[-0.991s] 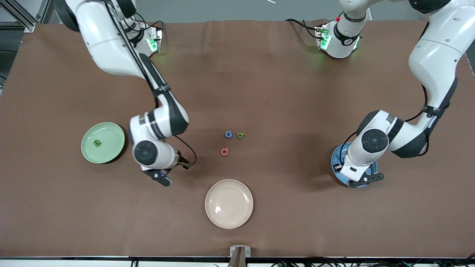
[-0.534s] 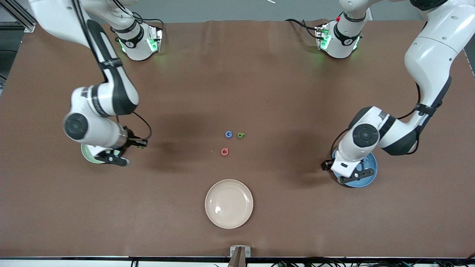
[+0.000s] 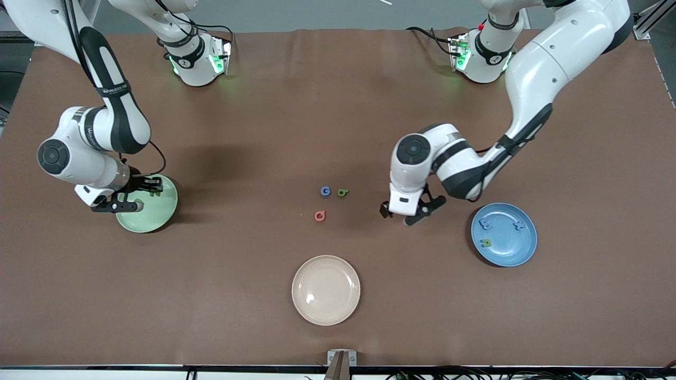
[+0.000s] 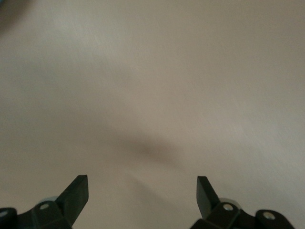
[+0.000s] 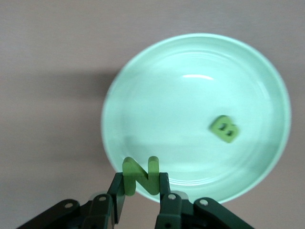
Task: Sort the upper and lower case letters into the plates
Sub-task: 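Grasp the green b with the left gripper while the right gripper releases N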
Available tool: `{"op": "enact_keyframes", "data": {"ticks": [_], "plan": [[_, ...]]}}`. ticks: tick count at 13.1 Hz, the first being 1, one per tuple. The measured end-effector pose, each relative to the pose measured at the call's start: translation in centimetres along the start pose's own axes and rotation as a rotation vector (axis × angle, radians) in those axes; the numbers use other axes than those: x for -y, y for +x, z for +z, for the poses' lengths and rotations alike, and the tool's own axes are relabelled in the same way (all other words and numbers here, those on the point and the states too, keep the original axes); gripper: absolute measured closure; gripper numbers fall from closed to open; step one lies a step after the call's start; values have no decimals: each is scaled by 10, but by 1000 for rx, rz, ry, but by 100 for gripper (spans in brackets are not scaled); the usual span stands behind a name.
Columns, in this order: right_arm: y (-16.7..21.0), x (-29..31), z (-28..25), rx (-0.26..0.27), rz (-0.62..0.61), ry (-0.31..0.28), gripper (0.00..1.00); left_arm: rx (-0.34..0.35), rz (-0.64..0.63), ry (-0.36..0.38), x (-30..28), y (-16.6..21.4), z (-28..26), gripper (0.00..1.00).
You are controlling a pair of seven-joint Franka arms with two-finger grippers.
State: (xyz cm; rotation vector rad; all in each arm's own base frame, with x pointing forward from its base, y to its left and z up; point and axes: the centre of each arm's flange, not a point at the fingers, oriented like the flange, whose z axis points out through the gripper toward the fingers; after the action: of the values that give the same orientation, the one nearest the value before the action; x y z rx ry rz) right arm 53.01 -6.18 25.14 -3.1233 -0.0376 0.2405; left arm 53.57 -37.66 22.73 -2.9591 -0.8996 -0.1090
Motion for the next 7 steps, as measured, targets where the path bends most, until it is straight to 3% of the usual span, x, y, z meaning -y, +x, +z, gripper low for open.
{"op": "enact_keyframes", "data": {"ticks": [4,7], "plan": [[-2,-46,21,-31,-23,-20,67,-6,-182,-3,-40,-74,8,12],[-2,-58,46,-18,-30,-20,67,31,-325,24,-58,-116,20,20]]}}
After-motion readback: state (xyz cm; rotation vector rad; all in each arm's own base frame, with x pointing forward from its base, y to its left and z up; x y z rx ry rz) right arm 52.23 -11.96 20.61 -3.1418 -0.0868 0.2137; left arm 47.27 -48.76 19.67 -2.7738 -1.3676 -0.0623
